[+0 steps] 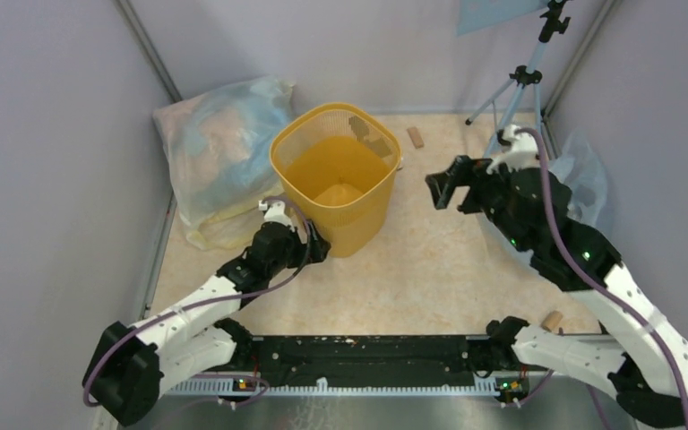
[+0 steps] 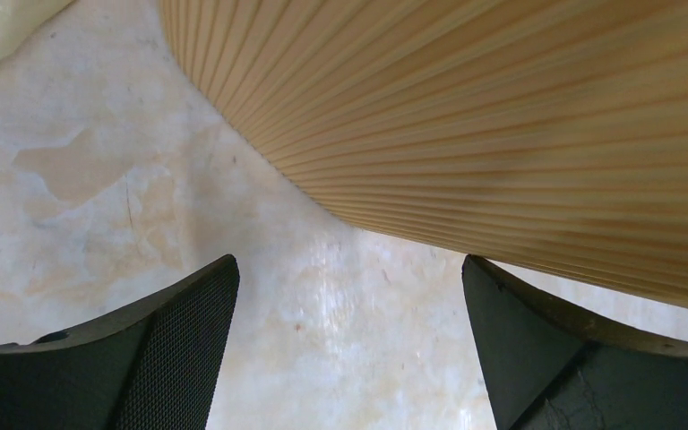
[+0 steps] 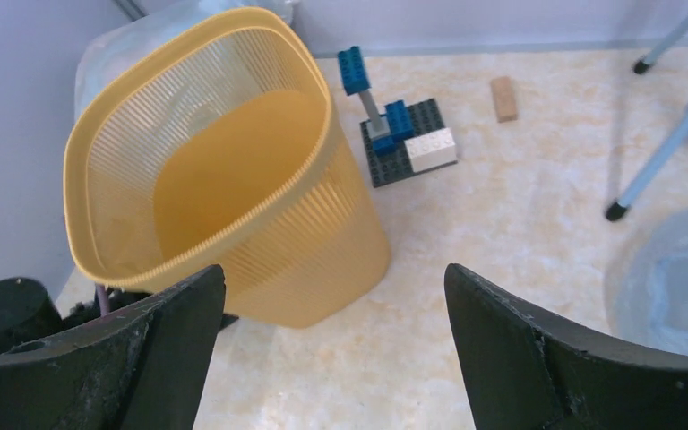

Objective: Put the trash bags into the trash bin
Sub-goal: Move the trash bin to the center of the board.

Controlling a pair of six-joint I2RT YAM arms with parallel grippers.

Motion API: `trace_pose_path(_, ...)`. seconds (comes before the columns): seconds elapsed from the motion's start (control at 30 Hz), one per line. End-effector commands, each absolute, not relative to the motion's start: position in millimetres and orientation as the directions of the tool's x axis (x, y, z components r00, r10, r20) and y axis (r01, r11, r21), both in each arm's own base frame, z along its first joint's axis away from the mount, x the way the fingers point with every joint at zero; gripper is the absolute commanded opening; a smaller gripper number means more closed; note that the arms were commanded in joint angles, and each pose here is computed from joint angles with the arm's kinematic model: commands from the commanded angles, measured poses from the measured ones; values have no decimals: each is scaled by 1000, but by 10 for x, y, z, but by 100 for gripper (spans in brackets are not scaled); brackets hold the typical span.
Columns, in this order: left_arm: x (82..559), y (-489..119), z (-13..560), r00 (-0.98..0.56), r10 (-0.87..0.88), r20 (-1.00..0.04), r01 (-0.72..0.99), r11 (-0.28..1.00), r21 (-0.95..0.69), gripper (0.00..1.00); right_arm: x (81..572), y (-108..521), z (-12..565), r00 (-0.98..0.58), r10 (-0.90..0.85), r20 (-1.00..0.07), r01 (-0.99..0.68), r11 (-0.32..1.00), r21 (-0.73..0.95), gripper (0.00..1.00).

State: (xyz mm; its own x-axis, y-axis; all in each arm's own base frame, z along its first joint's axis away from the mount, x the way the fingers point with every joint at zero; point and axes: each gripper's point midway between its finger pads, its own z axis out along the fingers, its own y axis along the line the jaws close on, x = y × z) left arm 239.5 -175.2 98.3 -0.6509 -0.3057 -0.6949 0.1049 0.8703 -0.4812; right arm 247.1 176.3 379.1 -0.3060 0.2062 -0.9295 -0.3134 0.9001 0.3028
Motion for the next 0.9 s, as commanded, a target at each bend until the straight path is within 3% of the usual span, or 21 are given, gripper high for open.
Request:
trace_pose_path(0.0,2936,-1868,1426,-528,-426,-735,139,810,-570,99,2345,1335,3465,-310,205,-928,-174,948,267,91)
trace_pose_path(0.17,3453,-1771,1567,-522,-447,-727,164,784,-599,99,2230,1081,2825,-420,160,-894,-45,980,196,91)
trace_pose_path(0.3,3561,-1740,1598,-571,-385,-725,164,812,-560,99,2177,890,2480,-454,160,-876,57,987,151,91)
trace_pose_path(0.6,2889,-1901,1530,-666,-313,-678,305,715,-629,99,2347,448,2329,-382,287,-879,269,944,191,94)
trace_pose_path(0.87,2149,-2224,1509,-737,-243,-631,431,550,-715,95,2649,-217,2220,-312,444,-840,479,837,265,83)
